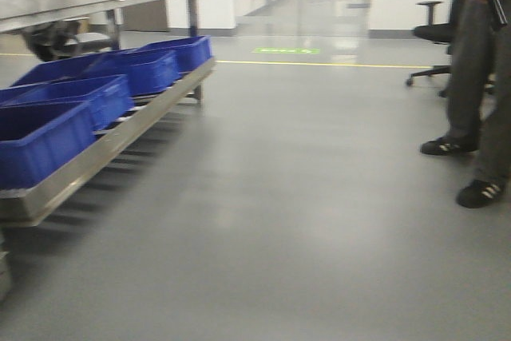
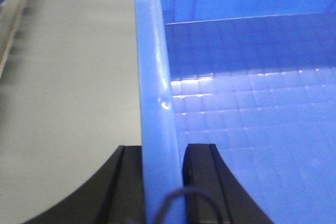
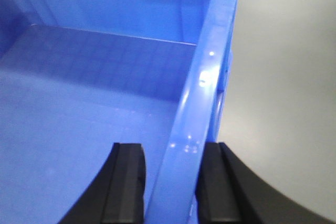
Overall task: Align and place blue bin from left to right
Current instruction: 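Hold the bin with both grippers while the base turns away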
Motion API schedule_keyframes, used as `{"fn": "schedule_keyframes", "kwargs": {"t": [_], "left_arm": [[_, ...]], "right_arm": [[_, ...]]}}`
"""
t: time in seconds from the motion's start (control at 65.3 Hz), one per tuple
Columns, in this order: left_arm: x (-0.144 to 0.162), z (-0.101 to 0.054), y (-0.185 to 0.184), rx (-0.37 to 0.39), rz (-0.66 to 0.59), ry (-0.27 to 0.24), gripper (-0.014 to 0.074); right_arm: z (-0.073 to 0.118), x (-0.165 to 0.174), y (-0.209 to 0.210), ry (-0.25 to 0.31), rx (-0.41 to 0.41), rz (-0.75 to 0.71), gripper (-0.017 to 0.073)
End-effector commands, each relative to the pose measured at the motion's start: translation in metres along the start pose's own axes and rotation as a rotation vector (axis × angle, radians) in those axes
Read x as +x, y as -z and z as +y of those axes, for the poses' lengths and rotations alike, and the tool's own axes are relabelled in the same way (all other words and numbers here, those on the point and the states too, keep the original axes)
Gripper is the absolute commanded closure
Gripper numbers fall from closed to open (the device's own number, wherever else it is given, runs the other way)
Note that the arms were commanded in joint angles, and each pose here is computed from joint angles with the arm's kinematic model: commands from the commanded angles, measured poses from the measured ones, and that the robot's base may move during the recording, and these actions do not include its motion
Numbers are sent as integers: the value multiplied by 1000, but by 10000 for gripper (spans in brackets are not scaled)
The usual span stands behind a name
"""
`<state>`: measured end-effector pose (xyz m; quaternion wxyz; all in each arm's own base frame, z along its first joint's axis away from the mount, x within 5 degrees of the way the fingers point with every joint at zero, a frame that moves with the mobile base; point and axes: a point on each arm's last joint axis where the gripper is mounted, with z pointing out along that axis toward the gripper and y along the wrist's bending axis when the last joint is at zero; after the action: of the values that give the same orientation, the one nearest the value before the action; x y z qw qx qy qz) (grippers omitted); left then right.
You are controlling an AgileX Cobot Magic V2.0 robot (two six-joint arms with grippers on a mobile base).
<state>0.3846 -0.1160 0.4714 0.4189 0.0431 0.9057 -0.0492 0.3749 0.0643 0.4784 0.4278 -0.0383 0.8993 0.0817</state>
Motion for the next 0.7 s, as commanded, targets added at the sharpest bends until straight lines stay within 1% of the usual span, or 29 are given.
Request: {"fn": "schedule_keyframes", "kwargs": {"t": [0.0, 0.689], "left_arm": [[-10, -7, 20, 53, -107, -6, 705], [-10, -7, 20, 53, -107, -6, 705]], "right_arm": [[-1, -13, 15, -11, 0, -132, 627], [-1, -13, 15, -11, 0, -132, 627]]}}
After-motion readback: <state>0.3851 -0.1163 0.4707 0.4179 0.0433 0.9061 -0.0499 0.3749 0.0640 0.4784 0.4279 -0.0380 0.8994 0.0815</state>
